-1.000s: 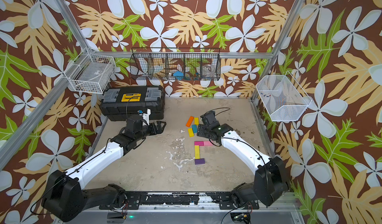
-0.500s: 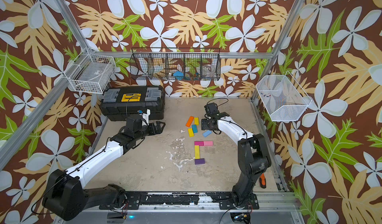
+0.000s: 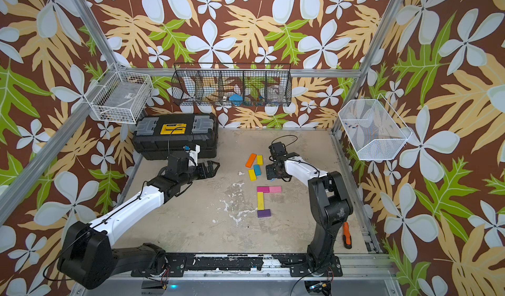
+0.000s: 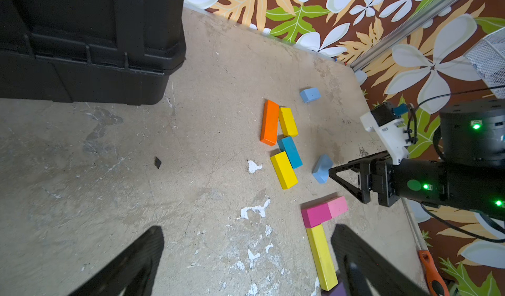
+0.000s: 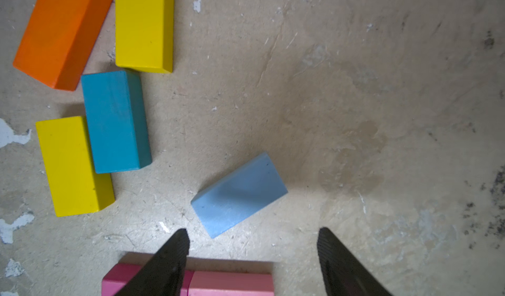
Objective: Assemble the letter c with building blocks
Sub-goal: Pick up the building block from the center of the board.
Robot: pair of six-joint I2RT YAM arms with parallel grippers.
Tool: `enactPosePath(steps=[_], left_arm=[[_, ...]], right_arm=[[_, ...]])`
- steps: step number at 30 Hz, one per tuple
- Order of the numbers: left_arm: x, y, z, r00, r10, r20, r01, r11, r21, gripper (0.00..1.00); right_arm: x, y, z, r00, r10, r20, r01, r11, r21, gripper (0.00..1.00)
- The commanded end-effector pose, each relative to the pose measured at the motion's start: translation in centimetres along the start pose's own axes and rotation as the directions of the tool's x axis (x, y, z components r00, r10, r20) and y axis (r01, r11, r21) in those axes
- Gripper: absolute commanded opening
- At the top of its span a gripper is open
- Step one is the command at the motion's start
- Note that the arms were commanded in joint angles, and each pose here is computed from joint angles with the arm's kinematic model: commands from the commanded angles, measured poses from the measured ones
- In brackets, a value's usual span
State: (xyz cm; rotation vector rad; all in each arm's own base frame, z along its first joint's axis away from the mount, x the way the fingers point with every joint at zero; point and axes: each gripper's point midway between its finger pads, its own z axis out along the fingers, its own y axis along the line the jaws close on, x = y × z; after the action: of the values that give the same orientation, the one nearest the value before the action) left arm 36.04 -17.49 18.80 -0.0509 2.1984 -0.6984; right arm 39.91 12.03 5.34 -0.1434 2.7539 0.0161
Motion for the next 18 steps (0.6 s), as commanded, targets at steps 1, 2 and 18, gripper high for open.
enactPosePath(steps=[1, 2, 18], left_arm=[[-0.2, -0.3, 0.2, 1.0, -0.007, 0.006, 0.007, 1.0, 0.022, 1.0], [-0.2, -0.3, 0.2, 1.0, -0.008, 0.005, 0.008, 1.0, 0.021, 1.0], [0.2, -0.1, 1.1, 1.0, -0.01, -0.012, 0.01, 1.0, 0.024, 1.0]], right_arm=[[-0.2, 0.1, 0.6, 1.0, -0.02, -0.002, 0.02, 1.0, 0.008, 0.76], [0.0, 0.1, 0.8, 1.0, -0.024, -0.008, 0.024, 1.0, 0.014, 0.76], [0.3, -0.9, 4.0, 0.997, -0.036, -0.07, 0.043, 0.994, 0.102, 0.76]])
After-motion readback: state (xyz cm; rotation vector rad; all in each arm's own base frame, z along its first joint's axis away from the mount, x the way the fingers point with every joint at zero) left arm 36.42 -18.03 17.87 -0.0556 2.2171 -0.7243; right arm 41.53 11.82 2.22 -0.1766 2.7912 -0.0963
